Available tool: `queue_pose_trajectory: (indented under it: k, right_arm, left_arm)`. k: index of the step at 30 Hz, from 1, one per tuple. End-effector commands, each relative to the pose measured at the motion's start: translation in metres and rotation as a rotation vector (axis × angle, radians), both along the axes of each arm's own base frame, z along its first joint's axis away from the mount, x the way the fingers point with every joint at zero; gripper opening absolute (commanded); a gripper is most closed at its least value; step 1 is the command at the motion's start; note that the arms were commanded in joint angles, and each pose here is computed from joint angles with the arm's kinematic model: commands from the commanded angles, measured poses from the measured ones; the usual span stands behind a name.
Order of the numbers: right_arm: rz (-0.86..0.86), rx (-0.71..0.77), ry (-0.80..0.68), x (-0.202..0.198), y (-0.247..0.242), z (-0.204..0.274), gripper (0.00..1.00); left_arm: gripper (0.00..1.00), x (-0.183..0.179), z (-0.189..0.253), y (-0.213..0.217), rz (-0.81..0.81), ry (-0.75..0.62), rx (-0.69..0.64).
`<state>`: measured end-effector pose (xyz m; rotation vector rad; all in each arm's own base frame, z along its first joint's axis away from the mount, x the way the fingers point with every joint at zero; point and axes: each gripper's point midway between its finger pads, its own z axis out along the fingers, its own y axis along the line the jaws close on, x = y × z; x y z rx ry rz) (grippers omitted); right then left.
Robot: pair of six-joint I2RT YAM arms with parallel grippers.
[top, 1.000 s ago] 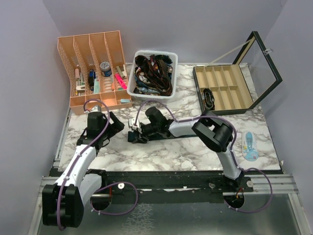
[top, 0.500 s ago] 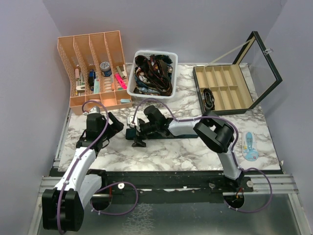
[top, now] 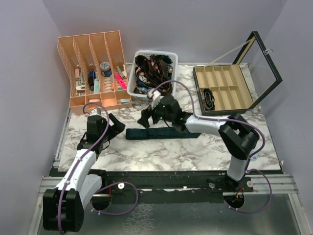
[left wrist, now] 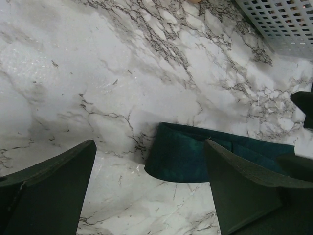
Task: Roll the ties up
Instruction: Roll the tie at the center of the board.
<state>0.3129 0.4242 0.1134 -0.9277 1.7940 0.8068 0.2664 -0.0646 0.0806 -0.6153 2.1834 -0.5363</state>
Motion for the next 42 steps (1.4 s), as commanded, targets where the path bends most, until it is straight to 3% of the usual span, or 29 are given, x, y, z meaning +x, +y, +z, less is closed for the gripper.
queue_pose_trajectory:
  k: [1,5,10,12,16,31,42]
  right_arm:
    - [-0.235,0.174,0.389,0.009,-0.044,0.005,1.00]
    - [-0.339,0.256,0.622,-0.004,-0.066,-0.014,1.00]
    - [-0.284,0.325,0.728,-0.033,-0.065,-0.011,1.00]
    - [-0.294,0.322,0.754,-0.041,-0.066,-0.013,0.96]
    - [-0.327,0.284,0.754,-0.045,-0.065,-0.021,0.84]
    - [-0.321,0.146,0.739,-0.057,-0.045,-0.035,0.75]
    - [-0.310,0.075,0.761,-0.062,-0.031,-0.053,0.54]
  left_arm:
    - [0.92,0.009,0.014,-0.007,-0.036,-0.079,-0.032]
    - [0.94,0.007,0.011,-0.003,-0.034,-0.070,-0.001]
    - [0.95,0.006,0.007,0.000,-0.025,-0.065,0.010]
    - [0.95,0.007,0.006,-0.001,-0.029,-0.063,0.007]
    - [0.95,0.006,0.004,-0.004,-0.037,-0.061,-0.011]
    - [0.94,0.003,-0.003,-0.013,-0.069,-0.076,-0.049]
    - [0.93,-0.006,-0.009,-0.021,-0.119,-0.064,-0.076]
